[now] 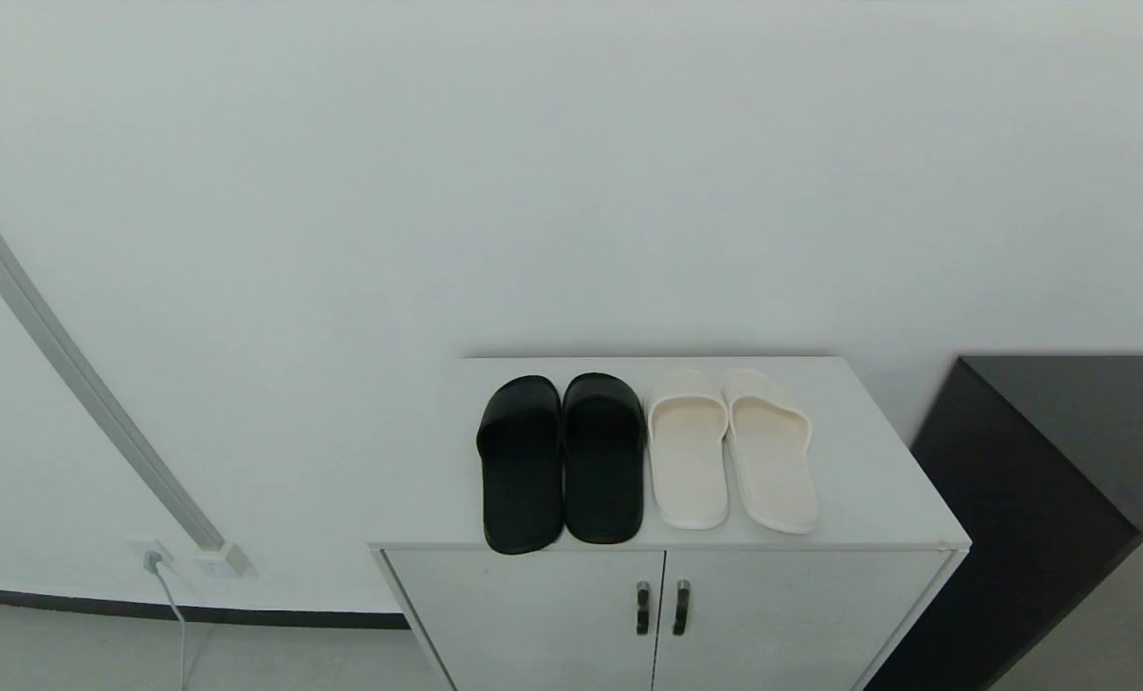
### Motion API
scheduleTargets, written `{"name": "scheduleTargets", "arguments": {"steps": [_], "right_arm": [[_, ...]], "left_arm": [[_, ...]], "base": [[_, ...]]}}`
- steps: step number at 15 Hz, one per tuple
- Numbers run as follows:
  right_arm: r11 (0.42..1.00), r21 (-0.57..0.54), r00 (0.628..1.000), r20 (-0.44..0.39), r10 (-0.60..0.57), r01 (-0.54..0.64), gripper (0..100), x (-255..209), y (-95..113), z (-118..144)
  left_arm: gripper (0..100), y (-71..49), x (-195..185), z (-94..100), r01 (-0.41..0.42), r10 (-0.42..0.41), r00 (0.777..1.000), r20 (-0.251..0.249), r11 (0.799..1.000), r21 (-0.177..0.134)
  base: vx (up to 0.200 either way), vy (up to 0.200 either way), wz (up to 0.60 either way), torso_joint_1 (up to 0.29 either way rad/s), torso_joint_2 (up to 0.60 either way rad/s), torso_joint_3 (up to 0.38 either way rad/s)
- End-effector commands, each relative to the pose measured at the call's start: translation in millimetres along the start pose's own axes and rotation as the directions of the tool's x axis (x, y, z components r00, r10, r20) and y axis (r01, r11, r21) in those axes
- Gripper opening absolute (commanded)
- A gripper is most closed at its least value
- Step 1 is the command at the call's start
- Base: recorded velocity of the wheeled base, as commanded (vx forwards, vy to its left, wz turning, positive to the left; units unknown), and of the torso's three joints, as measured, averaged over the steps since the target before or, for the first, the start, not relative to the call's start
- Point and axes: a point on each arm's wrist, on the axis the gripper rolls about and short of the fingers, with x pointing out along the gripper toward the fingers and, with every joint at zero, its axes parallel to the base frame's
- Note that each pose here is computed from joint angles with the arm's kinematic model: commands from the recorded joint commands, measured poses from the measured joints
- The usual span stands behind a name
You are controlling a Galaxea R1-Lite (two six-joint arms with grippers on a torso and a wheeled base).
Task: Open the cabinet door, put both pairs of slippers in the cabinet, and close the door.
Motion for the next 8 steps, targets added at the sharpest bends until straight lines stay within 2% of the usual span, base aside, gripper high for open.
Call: {"name": "scheduleTargets", "arguments": {"steps": [1,8], "right_arm": [[1.0,0.0,1.0,-0.002,0.0,0.0,100,0.1,0.0,0.0],[0.999,-0.046,1.0,0.002,0.016,-0.015,100,0.1,0.3,0.3]], "left_arm": [[0,0.0,0.0,0.0,0.001,-0.001,1.0,0.0,1.0,0.0],[0,0.1,0.0,0.0,-0.006,0.006,1.0,0.001,1.0,0.001]], "base": [[0.0,0.0,0.0,0.0,0.0,0.0],[0.0,0.0,0.0,0.0,0.0,0.0]]}}
